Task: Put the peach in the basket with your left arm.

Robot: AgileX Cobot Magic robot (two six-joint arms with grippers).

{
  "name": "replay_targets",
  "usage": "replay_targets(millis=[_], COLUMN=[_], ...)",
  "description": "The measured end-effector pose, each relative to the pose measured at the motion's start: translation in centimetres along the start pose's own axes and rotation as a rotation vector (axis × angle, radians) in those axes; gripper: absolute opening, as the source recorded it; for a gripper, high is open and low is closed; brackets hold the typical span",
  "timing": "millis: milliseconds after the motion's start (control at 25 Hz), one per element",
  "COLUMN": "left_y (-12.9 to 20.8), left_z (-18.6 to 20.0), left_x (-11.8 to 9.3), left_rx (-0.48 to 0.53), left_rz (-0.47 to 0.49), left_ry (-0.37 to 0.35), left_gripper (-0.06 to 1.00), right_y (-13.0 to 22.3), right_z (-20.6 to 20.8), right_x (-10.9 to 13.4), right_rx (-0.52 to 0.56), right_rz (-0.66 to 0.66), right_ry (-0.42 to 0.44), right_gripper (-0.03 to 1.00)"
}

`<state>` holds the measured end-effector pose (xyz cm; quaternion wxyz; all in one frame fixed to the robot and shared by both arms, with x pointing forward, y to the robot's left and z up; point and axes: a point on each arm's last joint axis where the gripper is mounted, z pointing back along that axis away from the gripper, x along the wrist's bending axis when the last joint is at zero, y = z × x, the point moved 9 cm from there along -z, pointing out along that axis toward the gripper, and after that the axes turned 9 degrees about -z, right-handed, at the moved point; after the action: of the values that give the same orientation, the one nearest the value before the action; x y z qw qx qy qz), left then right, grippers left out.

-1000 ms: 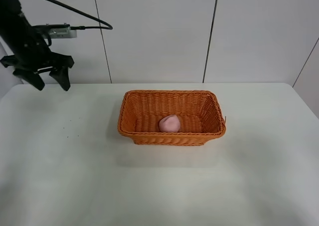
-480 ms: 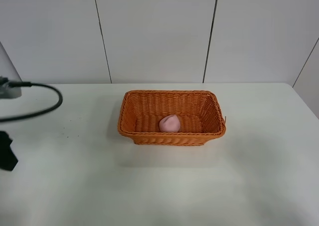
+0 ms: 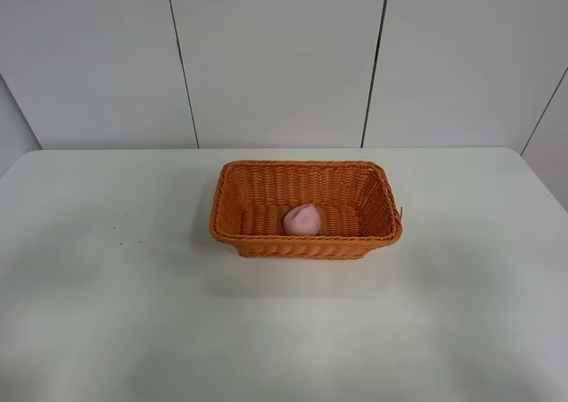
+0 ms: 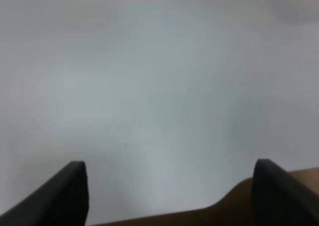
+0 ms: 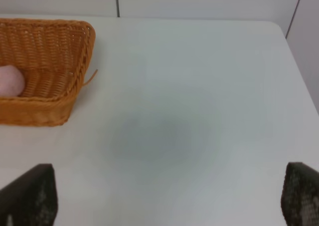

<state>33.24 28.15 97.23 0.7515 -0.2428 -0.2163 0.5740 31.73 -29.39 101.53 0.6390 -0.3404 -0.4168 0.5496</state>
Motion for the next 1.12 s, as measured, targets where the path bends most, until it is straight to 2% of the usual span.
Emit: replay_targets(millis=[200,400,640,920,1120], left_y=[0.8,0.9,0.9,1.3,1.4], left_z=[1.0,1.1,1.2,3.3,3.6], left_x=[-0.2,0.0,0.7,0.4,0.2], left_rx=[-0.075,-0.083,-0.09,-0.268,-0.294], left_rz=[-0.013,-0.024,0.039,0.024,0.022], left_ry=[-0.013,-0.028,-0.086,-0.129,-0.129], left_gripper=[0.71,0.71,0.71,0.71,0.7], right_y=[0.0,0.0,0.0,0.0,0.0], right_z=[0.0,0.0,0.0,0.0,0.0], right_x=[0.0,0.0,0.0,0.0,0.0], right_rx=[0.0,0.0,0.0,0.0,0.0], right_rz=[0.0,0.0,0.0,0.0,0.0], right_ry=[0.0,0.0,0.0,0.0,0.0], right_gripper=[0.69,0.69,0.69,0.69,0.69])
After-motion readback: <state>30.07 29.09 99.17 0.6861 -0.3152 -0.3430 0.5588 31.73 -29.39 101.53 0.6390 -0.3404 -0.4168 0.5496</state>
